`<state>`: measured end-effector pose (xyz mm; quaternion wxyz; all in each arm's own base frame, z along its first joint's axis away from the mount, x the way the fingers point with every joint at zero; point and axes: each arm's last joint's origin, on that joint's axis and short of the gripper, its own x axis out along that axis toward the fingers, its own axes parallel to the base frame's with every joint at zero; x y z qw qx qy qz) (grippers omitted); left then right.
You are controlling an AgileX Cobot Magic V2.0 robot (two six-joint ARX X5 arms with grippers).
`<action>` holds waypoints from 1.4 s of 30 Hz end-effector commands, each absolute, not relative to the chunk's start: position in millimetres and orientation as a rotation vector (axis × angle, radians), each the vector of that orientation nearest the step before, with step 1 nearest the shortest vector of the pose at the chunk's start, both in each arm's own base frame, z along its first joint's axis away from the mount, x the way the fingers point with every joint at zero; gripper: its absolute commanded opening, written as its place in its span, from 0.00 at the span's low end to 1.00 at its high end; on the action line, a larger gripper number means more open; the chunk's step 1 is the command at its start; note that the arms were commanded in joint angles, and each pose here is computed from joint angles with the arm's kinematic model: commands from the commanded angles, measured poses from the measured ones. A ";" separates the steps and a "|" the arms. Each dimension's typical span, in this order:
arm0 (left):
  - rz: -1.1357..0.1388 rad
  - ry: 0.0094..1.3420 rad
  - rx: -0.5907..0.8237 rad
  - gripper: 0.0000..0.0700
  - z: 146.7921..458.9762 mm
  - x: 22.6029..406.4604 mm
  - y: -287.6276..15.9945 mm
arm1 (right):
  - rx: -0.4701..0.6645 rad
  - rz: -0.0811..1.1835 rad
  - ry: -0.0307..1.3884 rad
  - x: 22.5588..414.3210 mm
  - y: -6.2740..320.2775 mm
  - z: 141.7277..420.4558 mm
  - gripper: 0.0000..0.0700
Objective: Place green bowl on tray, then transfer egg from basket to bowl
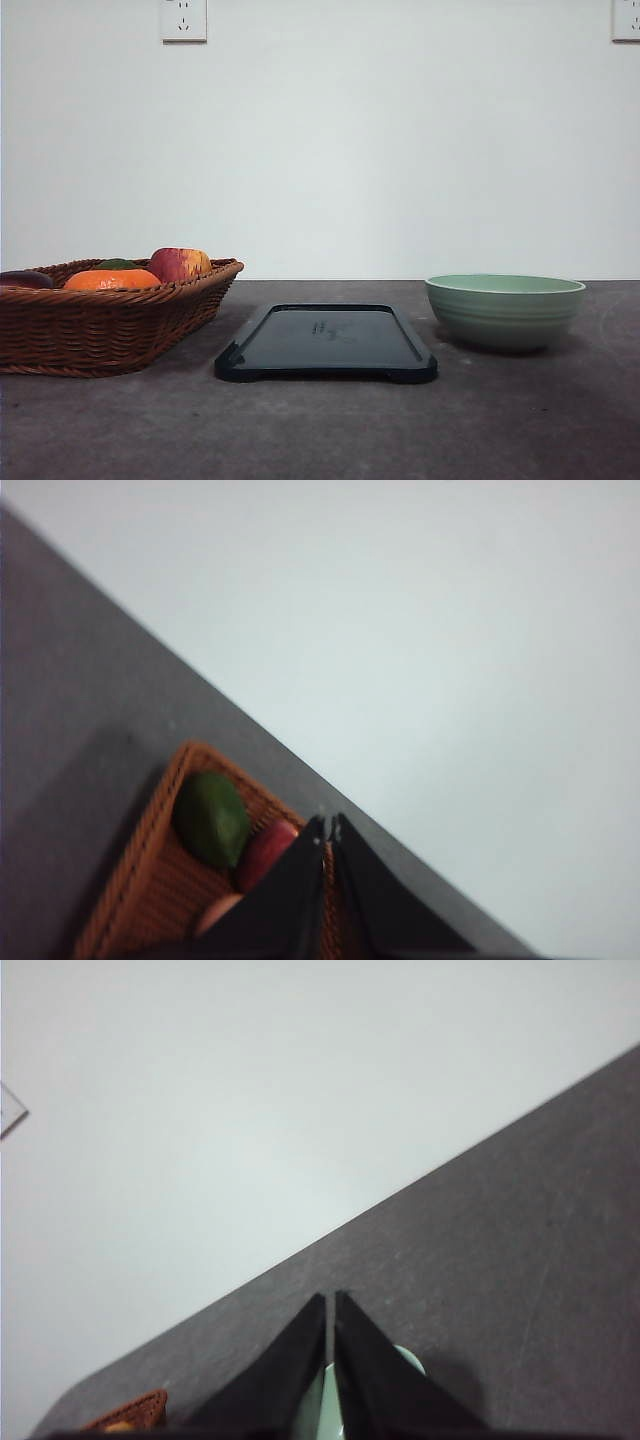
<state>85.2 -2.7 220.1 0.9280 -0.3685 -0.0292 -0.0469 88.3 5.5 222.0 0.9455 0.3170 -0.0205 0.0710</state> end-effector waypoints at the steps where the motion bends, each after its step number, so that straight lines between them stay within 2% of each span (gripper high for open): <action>1: -0.095 -0.071 -0.624 0.00 234.2 82.2 -2.7 | 0.551 0.162 -0.046 88.3 6.2 233.3 0.01; 8: -0.083 0.026 -0.471 0.00 279.6 81.1 -3.2 | 0.390 0.196 0.012 95.6 8.0 267.4 0.01; 12: -0.076 0.121 -0.433 0.00 303.6 88.0 -3.7 | 0.321 0.201 0.050 104.1 8.7 282.1 0.01; 21: -0.113 0.300 -0.326 0.00 341.2 117.5 -5.8 | 0.247 0.263 0.197 130.3 11.9 293.0 0.01; 30: -0.202 0.509 -0.184 0.00 349.8 153.8 -10.2 | 0.231 0.348 0.367 156.5 15.6 289.2 0.01; 35: -0.260 0.621 -0.072 0.00 348.3 170.5 -15.3 | 0.178 0.357 0.497 169.1 16.5 288.7 0.01; 38: -0.304 0.661 0.010 0.00 345.5 177.6 -19.0 | 0.125 0.372 0.555 175.7 17.4 289.6 0.01; 42: -0.323 0.687 0.027 0.00 341.1 183.8 -22.3 | 0.090 0.393 0.598 181.8 19.8 291.4 0.01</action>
